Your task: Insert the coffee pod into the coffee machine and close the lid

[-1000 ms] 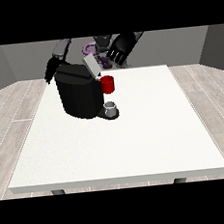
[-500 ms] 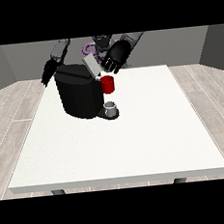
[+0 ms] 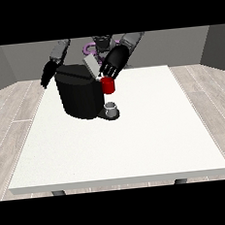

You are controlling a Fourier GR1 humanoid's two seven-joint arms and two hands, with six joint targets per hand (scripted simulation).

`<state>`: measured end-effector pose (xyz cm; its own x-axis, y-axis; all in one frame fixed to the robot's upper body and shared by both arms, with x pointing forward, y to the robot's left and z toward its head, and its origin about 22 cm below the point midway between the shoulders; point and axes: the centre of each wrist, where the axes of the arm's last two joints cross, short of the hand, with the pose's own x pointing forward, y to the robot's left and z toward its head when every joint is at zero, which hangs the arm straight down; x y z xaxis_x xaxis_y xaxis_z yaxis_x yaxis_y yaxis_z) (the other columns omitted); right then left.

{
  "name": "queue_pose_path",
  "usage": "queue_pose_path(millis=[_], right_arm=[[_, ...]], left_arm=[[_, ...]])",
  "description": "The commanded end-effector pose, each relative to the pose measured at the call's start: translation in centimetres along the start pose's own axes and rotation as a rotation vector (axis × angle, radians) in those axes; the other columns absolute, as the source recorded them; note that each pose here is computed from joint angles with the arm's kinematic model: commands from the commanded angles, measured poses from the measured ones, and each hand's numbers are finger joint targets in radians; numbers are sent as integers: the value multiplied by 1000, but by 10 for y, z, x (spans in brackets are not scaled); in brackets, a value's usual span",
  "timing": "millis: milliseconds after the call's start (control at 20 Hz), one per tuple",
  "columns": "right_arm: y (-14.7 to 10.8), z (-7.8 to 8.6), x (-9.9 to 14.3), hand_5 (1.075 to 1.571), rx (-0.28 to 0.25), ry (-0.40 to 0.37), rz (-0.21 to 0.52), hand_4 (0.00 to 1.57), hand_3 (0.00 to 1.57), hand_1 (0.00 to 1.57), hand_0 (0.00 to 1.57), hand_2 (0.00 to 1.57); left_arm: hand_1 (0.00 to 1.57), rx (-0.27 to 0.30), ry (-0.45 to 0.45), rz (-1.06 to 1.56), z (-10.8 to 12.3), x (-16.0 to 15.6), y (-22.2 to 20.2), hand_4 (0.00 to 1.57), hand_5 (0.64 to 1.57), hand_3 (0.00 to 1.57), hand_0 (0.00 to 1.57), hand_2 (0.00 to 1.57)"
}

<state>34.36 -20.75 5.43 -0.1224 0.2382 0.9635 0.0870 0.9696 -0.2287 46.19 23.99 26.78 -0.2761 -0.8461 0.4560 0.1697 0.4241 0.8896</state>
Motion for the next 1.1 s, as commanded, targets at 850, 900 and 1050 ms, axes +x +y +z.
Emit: queue_pose_path(millis=[850, 900, 1050], right_arm=[[-1, 0, 2, 1571, 2, -17, 10, 0, 0, 0, 0, 0], [-1, -2, -7, 1571, -11, 4, 7, 141, 0, 0, 0, 0], [24, -5, 16, 1571, 2, -38, -21, 0, 0, 0, 0, 0]], left_arm=[[1217, 35, -24, -19, 4, -11, 9, 357, 1571, 1195, 1217, 1242], [1198, 31, -43, -18, -5, 19, 13, 355, 1571, 1168, 1198, 1224], [1180, 129, -56, -45, 7, 20, 49, 351, 1571, 1170, 1180, 1198]])
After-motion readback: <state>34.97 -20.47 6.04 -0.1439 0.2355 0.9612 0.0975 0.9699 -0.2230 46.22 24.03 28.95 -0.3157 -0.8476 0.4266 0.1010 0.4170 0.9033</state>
